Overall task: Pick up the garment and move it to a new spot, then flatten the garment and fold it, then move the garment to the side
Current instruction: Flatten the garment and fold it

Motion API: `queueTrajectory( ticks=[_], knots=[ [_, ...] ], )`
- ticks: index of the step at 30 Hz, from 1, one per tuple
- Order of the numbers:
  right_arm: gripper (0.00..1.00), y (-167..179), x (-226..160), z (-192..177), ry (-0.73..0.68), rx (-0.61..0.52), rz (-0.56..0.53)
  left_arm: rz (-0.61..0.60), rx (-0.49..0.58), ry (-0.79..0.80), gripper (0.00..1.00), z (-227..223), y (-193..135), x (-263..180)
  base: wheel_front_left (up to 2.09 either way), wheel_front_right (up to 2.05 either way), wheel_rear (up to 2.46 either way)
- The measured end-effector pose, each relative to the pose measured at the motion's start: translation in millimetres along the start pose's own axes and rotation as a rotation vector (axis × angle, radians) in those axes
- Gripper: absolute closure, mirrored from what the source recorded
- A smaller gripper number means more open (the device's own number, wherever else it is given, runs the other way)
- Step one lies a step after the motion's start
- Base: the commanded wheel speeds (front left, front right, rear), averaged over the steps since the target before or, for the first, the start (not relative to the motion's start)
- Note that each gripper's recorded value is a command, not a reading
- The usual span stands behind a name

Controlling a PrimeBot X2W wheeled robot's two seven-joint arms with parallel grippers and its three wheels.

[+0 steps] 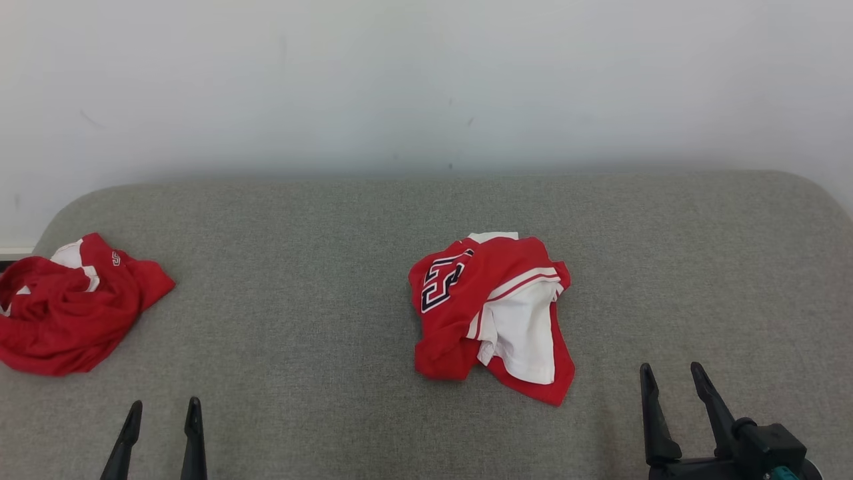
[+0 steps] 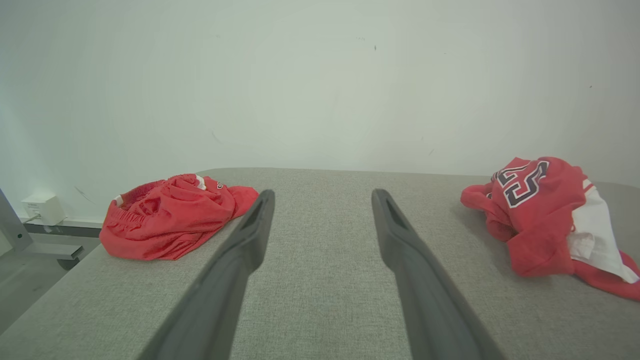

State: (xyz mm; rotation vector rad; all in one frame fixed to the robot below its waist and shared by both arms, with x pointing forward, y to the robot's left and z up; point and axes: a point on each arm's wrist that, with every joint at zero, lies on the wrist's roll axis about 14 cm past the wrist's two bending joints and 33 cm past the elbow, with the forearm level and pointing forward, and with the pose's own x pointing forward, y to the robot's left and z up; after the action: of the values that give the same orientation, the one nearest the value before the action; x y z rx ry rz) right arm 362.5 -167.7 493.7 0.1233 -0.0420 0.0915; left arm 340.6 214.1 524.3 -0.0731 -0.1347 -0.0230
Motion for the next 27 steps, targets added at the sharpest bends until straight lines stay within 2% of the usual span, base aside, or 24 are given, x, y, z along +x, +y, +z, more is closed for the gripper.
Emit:
queueTrajectory(
  ticks=[18,23,27],
  knots=[
    [0.00,-1.2,-1.5,-2.3,0.007,0.001,-0.004,-0.008,0.001,0.003,0.00,-2.1,-3.9,3.4,0.00,0.00,0.00],
    [0.00,-1.2,-2.3,-4.0,0.013,0.002,-0.005,-0.065,0.008,-0.018,0.00,3.2,-20.8,16.8,0.00,0.00,0.00],
    [0.00,-1.7,-3.0,-4.5,0.014,0.010,-0.008,-0.150,0.012,-0.043,0.00,9.6,-47.0,36.9,0.00,0.00,0.00]
  ],
)
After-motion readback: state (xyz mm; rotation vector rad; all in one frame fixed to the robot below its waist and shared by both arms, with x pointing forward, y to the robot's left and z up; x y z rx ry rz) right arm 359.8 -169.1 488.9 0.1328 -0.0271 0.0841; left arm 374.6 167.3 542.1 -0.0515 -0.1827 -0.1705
